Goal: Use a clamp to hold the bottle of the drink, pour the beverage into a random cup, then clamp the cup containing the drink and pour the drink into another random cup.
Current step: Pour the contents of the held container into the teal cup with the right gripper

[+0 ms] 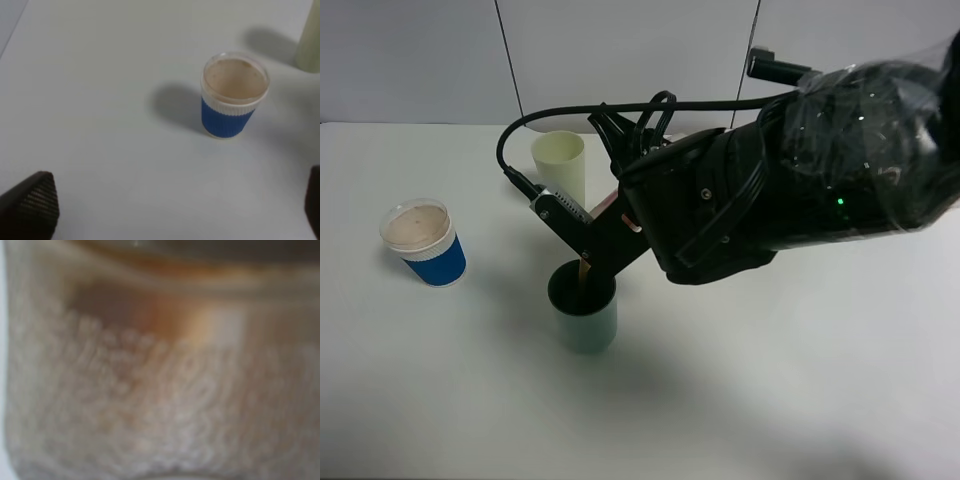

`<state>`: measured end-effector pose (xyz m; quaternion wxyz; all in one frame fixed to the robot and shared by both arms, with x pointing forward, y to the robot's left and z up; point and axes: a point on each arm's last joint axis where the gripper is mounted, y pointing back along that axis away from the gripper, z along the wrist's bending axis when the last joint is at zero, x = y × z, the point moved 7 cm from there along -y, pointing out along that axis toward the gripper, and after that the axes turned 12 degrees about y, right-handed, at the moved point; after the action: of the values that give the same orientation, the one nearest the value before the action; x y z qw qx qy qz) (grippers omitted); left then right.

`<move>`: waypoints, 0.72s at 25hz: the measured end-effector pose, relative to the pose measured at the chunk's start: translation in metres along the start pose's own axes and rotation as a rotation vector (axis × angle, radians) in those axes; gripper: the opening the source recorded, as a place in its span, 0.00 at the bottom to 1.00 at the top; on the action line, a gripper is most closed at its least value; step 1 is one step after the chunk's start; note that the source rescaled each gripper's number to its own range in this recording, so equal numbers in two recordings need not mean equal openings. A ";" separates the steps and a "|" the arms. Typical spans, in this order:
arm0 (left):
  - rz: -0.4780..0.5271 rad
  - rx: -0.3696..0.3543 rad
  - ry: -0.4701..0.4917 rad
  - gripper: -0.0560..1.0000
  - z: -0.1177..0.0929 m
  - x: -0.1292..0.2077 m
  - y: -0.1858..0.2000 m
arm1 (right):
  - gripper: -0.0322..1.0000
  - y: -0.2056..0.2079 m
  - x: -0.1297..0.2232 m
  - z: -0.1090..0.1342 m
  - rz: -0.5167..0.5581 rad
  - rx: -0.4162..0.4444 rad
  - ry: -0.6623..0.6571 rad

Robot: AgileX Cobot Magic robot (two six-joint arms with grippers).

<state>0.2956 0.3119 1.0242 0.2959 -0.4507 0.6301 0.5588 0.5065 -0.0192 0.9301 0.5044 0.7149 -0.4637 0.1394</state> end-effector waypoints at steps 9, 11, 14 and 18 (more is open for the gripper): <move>0.000 0.000 0.000 1.00 0.000 0.000 0.000 | 0.03 0.001 0.002 -0.005 0.015 0.027 0.018; 0.000 0.000 0.000 1.00 0.000 0.000 0.000 | 0.03 0.001 0.003 -0.006 0.022 0.037 0.028; 0.000 0.000 0.000 1.00 0.000 0.000 0.000 | 0.03 0.001 0.003 -0.009 0.029 0.051 0.043; 0.000 0.000 0.000 1.00 0.000 0.000 0.000 | 0.03 0.004 0.001 -0.011 0.026 0.063 0.053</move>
<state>0.2956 0.3119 1.0242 0.2959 -0.4507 0.6301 0.5588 0.5067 -0.0101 0.9379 0.4918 0.7205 -0.4548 0.1795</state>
